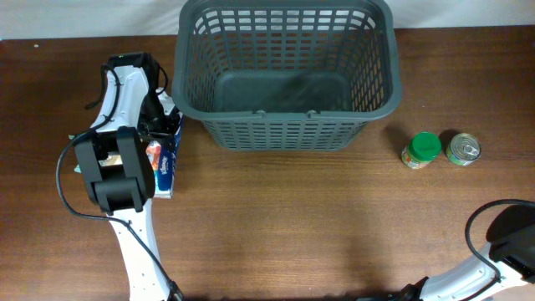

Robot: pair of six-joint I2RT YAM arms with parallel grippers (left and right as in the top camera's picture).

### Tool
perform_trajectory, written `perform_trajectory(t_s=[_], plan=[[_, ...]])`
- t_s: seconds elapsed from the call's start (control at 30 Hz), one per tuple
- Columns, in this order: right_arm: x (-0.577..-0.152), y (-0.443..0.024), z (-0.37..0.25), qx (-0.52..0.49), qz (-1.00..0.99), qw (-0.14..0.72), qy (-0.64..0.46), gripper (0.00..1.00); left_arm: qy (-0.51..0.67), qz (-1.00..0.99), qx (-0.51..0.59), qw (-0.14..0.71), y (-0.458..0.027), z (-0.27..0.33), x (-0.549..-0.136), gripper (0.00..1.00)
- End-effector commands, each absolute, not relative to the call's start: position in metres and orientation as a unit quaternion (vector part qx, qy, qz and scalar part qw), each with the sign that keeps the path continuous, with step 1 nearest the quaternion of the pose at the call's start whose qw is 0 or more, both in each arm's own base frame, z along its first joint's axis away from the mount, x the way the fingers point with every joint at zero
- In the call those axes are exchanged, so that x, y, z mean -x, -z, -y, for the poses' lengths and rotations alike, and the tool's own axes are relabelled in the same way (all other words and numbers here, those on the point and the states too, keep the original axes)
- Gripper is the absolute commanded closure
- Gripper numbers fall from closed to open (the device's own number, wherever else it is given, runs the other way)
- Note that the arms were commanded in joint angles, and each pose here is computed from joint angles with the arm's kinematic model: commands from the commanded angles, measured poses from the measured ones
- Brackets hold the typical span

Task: Pack container
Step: 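Grasp the white tissue-pack strip with the left gripper and lift, then lower the tissue strip into the basket and open the left gripper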

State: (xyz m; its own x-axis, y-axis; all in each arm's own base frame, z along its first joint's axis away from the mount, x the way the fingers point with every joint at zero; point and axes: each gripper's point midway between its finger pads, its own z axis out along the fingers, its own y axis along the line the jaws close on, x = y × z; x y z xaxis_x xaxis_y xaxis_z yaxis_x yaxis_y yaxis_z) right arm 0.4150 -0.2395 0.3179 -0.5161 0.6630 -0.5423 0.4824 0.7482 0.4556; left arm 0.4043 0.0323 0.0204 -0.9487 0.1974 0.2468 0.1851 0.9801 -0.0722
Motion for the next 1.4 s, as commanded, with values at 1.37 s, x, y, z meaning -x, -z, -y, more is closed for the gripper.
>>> perform_trajectory(t_s=[1.37], plan=[[-0.415, -0.324, 0.239, -0.330, -0.860, 0.369, -0.123, 0.01, 0.131, 0.641, 0.636, -0.410, -0.331, 0.242, -0.508, 0.98]])
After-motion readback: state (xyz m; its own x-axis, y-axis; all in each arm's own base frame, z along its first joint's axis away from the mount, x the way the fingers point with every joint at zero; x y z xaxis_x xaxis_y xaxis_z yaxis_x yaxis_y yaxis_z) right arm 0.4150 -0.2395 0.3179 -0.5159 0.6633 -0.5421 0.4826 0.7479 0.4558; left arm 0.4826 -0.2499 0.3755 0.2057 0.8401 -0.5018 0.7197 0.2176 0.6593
